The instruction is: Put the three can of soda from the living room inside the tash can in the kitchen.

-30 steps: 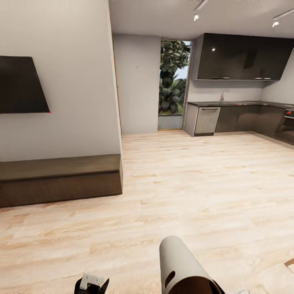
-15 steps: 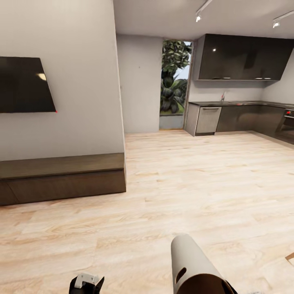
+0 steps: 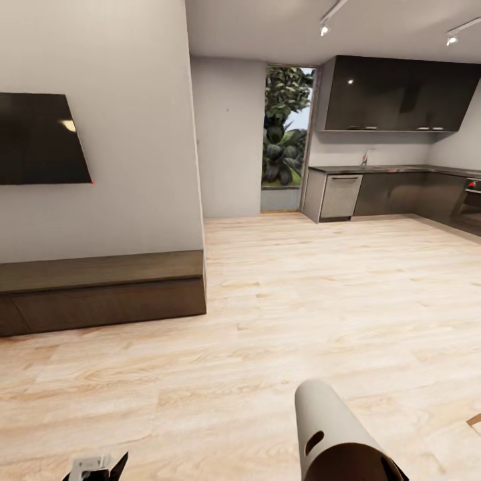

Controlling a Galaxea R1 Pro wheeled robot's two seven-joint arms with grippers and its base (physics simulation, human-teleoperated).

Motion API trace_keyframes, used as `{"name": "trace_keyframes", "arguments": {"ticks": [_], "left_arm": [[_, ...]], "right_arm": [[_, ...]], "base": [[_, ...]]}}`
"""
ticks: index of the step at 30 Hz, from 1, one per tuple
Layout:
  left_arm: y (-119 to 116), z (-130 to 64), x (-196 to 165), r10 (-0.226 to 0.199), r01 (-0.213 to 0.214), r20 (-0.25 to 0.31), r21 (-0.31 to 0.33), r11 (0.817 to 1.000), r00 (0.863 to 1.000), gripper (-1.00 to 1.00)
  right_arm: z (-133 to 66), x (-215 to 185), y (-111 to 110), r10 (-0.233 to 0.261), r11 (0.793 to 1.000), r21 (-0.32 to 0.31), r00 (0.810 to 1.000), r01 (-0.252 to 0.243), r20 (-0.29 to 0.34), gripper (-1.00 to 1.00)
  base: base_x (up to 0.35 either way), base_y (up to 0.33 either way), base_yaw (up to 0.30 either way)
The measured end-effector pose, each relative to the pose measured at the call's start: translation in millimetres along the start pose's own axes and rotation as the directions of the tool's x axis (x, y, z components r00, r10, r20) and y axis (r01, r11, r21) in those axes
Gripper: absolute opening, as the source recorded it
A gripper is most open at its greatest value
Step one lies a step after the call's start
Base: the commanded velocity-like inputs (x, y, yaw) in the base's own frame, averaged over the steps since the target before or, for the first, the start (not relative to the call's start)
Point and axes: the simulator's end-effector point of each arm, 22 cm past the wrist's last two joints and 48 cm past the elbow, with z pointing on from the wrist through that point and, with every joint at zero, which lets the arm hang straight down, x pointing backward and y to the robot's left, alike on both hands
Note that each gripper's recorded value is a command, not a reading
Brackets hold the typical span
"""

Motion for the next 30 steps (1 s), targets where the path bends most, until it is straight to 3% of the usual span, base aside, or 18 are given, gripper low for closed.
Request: {"name": "trace_keyframes", "arguments": {"ticks": [12, 16, 20, 30], "left_arm": [[-1.6, 0.0, 3.7, 0.002, -0.002, -0.005, 0.004, 1.000, 1.000, 1.00], [-2.1, 0.1, 3.6, 0.002, -0.002, -0.005, 0.004, 1.000, 1.000, 1.00], [-2.6, 0.2, 3.3, 0.001, -0.001, -0.004, 0.004, 1.000, 1.000, 1.00], [-2.0, 0.1, 2.6, 0.002, -0.002, -0.003, 0.004, 1.000, 1.000, 1.00]], "right_arm": [[1.8, -5.1, 1.2, 0.012, 1.000, 0.015, 1.000, -0.012, 0.015, -1.00], [2.2, -6.1, 2.1, 0.048, 0.998, 0.035, 0.999, -0.049, 0.024, -1.00], [2.2, -7.4, 0.6, 0.082, 0.995, 0.055, 0.996, -0.084, 0.035, -1.00], [2.3, -8.0, 0.7, 0.090, 0.994, 0.059, 0.995, -0.093, 0.038, -1.00]], "base": [[0.000, 0.000, 0.000], [0.000, 0.000, 0.036], [0.000, 0.002, 0.158], [0.000, 0.080, 0.227]]}}
